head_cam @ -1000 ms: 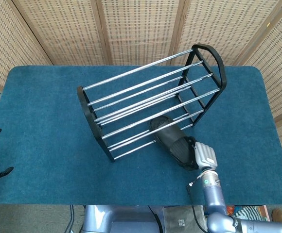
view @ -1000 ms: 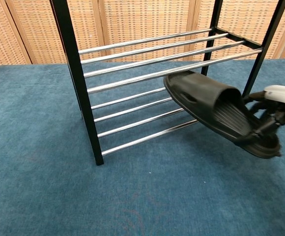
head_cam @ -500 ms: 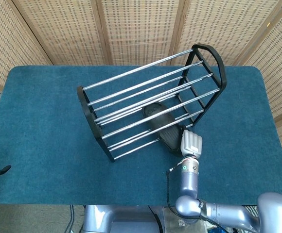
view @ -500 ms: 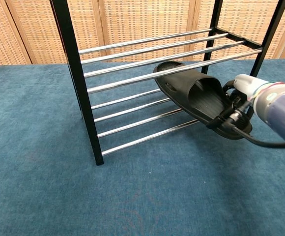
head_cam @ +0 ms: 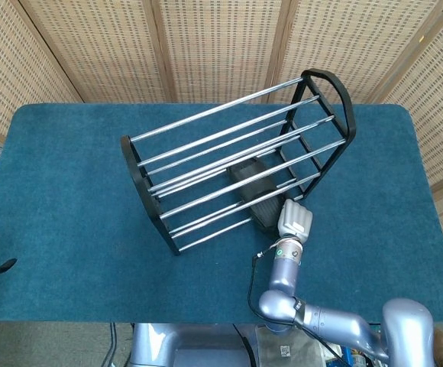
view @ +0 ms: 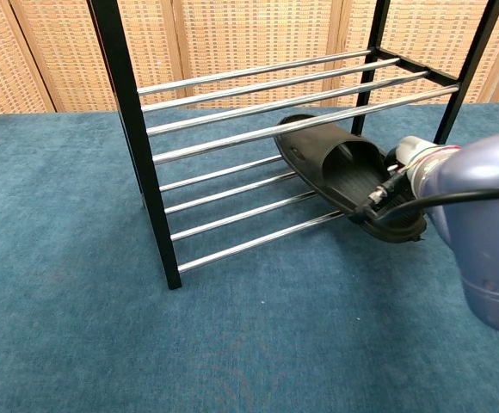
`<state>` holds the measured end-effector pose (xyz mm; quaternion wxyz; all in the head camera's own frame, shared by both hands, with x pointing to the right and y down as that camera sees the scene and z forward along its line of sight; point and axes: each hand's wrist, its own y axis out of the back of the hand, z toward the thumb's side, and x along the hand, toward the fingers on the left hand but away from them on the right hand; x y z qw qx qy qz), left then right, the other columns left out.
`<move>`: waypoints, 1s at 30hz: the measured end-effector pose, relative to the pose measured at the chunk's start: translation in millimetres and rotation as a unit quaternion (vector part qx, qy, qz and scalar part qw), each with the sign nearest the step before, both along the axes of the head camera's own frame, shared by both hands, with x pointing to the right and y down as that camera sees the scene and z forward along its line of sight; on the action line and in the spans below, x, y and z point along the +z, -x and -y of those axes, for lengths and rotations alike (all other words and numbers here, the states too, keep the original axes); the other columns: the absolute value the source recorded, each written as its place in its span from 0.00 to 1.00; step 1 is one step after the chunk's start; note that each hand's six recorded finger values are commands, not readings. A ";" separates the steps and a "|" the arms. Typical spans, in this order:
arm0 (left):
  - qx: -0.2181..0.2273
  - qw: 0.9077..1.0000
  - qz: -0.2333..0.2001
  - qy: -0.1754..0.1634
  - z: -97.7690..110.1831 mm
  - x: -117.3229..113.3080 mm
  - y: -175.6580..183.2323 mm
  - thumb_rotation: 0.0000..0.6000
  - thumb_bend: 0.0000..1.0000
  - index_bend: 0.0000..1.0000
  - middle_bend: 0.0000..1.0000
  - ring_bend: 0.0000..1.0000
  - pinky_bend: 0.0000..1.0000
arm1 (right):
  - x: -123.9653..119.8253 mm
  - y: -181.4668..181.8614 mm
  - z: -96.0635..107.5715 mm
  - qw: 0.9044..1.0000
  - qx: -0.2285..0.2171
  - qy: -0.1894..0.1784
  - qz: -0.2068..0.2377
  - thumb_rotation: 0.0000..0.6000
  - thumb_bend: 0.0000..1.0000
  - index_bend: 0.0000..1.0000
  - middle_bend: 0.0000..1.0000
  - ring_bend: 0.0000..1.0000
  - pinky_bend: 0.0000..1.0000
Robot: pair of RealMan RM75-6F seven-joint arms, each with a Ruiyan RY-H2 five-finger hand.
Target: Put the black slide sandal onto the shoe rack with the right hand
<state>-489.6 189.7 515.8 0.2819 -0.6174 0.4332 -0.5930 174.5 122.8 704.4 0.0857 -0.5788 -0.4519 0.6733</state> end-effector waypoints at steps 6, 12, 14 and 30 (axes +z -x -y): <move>-0.006 1.000 -0.002 0.002 1.0 0.8 3.0 1.00 0.11 0.00 0.00 0.00 0.00 | 6.1 4.7 4.3 1.000 0.020 -0.003 0.004 1.00 0.57 0.51 0.63 0.70 0.86; -0.009 1.000 -0.007 0.005 3.0 1.2 5.1 1.00 0.11 0.00 0.00 0.00 0.00 | 5.5 10.6 11.7 0.999 0.031 -0.015 0.010 1.00 0.37 0.29 0.47 0.63 0.81; -0.010 1.000 -0.008 0.006 3.6 1.1 6.1 1.00 0.11 0.00 0.00 0.00 0.00 | 5.8 12.6 14.0 0.999 0.038 -0.018 0.013 1.00 0.10 0.09 0.26 0.44 0.59; -0.016 1.000 -0.017 0.007 5.4 -2.0 11.2 1.00 0.11 0.00 0.00 0.00 0.00 | -0.6 29.1 10.6 0.995 0.077 -0.016 0.067 1.00 0.00 0.00 0.00 0.00 0.00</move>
